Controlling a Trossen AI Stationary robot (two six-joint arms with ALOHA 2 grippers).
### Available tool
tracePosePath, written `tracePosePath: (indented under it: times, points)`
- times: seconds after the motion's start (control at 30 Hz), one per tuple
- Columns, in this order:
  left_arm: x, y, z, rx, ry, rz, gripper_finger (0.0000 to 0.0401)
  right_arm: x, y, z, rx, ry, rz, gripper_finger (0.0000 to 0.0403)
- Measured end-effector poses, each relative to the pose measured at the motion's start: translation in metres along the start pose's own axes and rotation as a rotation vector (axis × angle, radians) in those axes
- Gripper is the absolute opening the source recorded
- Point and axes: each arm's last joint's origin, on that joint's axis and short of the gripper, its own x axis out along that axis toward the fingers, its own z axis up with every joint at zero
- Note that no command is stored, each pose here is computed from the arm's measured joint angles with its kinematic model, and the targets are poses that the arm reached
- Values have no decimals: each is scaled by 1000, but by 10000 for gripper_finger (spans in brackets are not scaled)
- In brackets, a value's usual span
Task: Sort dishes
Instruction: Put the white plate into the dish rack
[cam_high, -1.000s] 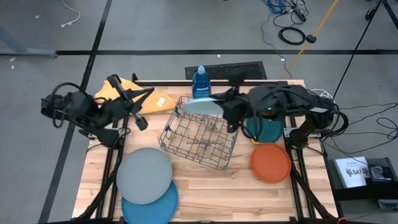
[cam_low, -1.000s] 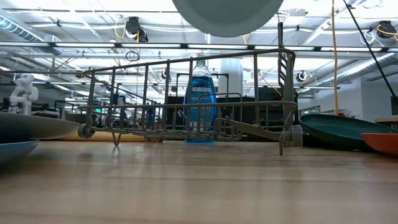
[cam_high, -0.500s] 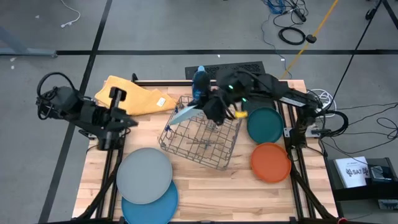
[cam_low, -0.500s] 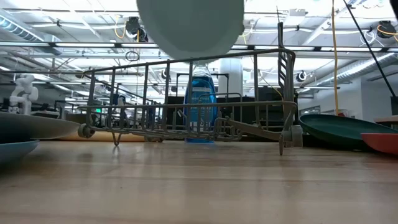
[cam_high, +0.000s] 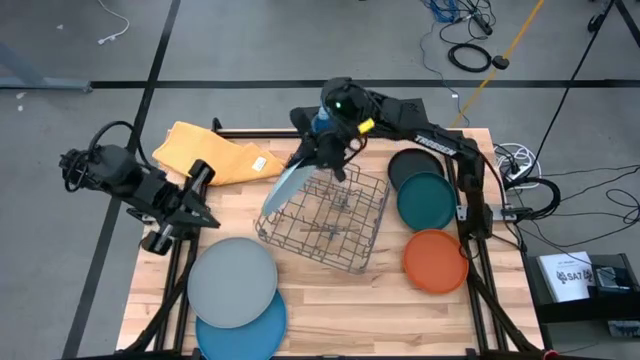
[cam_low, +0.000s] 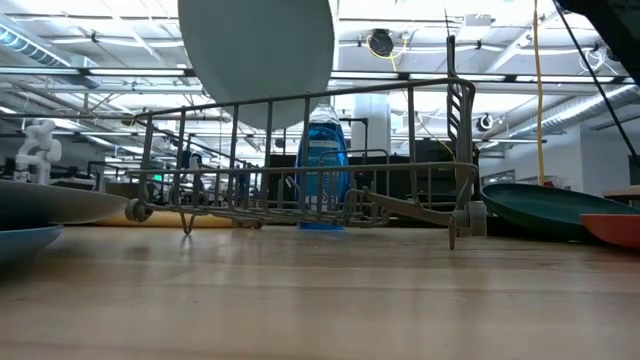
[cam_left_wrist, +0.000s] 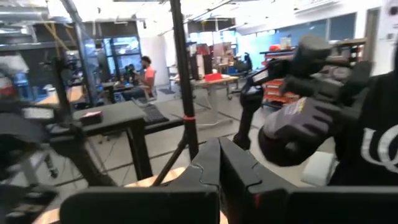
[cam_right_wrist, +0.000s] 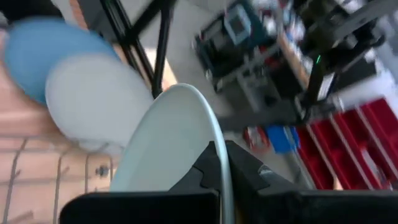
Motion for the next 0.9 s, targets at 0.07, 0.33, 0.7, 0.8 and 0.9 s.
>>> tracePosePath:
  times: [0.07, 0.33, 0.7, 0.8, 0.9]
  points:
    - [-2, -2, 2, 0, -12, -16, 0, -2, -2, -10, 6, -56, 13, 0]
    - [-13, -7, 7, 0, -50, -52, 0, 3, -8, -64, 87, -177, 23, 0]
    - [-14, -8, 5, 17, -24, -61, 0, 10, -8, -114, 148, -228, 20, 0]
    - [-14, -8, 3, 43, -5, -63, 0, 13, -8, -121, 142, -241, 19, 0]
    - [-14, -9, 1, 52, 14, -64, 0, 15, -6, -121, 147, -270, 41, 0]
